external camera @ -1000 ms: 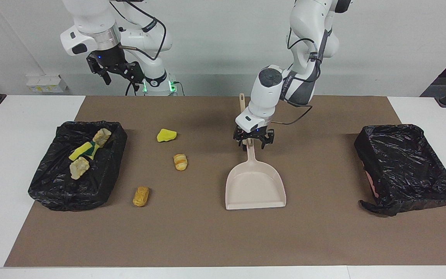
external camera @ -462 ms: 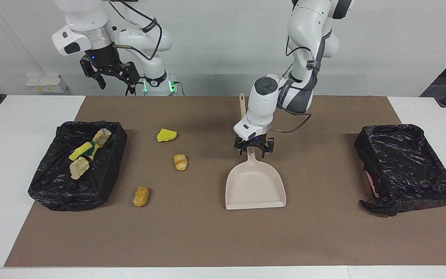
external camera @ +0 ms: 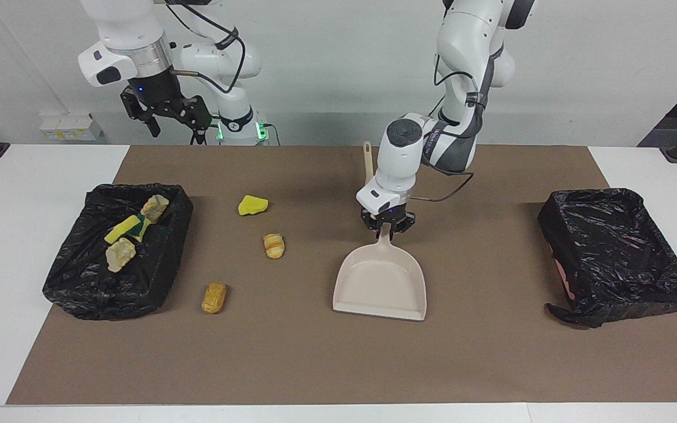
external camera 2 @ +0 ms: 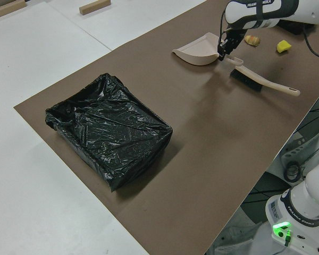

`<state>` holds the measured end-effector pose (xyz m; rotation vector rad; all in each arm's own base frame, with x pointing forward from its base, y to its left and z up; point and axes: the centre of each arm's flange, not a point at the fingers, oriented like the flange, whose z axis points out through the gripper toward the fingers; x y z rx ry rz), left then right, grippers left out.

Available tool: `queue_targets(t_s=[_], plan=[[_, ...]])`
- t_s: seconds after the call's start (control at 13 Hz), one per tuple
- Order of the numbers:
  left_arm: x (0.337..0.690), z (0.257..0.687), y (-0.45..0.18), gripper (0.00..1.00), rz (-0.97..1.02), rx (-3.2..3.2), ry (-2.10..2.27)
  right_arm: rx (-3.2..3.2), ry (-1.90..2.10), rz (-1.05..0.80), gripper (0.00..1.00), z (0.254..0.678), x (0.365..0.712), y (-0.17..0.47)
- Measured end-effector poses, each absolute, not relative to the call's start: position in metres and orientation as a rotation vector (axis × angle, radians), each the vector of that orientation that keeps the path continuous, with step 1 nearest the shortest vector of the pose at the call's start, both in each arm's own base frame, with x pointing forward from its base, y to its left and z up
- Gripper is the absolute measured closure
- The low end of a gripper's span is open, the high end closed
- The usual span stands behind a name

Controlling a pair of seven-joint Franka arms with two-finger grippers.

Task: Sweep and dump trash in bin
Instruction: 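Grasp the dustpan with the left gripper while the right gripper pushes trash into the bin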

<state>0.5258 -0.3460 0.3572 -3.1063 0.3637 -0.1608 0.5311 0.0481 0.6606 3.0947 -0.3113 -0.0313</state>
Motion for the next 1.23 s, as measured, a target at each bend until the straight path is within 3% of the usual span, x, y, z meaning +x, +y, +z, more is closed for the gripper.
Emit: queue_targets(t_s=[0.62,1.23], plan=[[0.580,0.431,-0.249,0.67,-0.239,-2.839,1.105,3.096,-0.312,-0.024,0.00,0.662,0.531,0.048],[0.606,0.421,-0.144,0.67,-0.081,-2.432,1.780,3.097,-0.311,-0.025,0.00,0.662,0.532,0.048]])
